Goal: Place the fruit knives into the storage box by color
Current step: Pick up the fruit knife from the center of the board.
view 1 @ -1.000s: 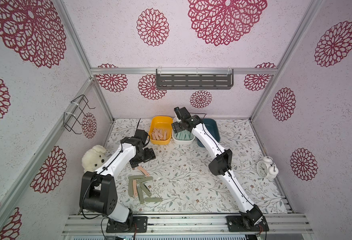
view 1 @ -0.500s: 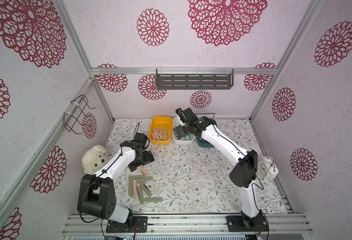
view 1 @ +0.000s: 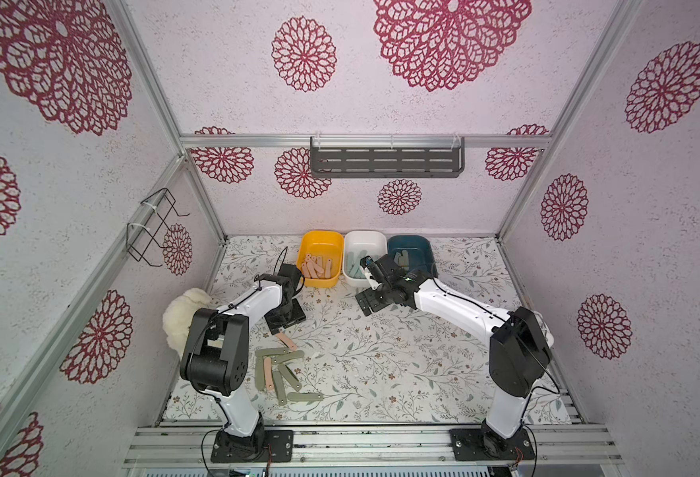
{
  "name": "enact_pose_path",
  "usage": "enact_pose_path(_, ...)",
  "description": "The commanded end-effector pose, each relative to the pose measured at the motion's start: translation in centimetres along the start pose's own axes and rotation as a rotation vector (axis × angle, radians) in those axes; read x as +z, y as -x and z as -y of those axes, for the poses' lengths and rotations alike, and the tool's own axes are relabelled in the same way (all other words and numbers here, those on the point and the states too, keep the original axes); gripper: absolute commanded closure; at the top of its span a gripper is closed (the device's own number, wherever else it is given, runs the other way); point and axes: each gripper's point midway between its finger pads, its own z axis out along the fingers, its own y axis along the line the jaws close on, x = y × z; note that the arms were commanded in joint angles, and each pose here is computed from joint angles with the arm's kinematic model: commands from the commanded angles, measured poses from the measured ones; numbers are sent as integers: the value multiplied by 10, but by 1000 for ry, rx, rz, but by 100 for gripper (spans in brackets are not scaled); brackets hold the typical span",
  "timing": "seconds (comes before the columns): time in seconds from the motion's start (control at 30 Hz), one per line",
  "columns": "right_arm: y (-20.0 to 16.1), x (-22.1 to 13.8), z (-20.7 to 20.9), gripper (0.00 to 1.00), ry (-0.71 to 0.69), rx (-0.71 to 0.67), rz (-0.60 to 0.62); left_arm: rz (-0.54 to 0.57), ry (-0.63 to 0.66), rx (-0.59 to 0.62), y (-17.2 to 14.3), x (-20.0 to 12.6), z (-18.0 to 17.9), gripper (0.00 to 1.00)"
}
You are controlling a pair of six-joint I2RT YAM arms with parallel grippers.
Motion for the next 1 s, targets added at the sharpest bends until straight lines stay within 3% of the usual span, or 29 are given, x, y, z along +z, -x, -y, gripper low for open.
enact_pose_path(0.0,28,-16,-6,1,45,23,104,15,22,-22,6,1,-5,35)
enact_pose_path(0.2,26,-10,-9,1,66,19,96,33,46,-43,-3,-5,-19,35)
enact_pose_path(0.5,25,-6,-14,1,93,19,86,-5,80,-41,-11,22,-24,35)
enact_pose_path(0.97,27,-5,-12,1,80,19,72,-36,68,-36,-13,44,-20,65)
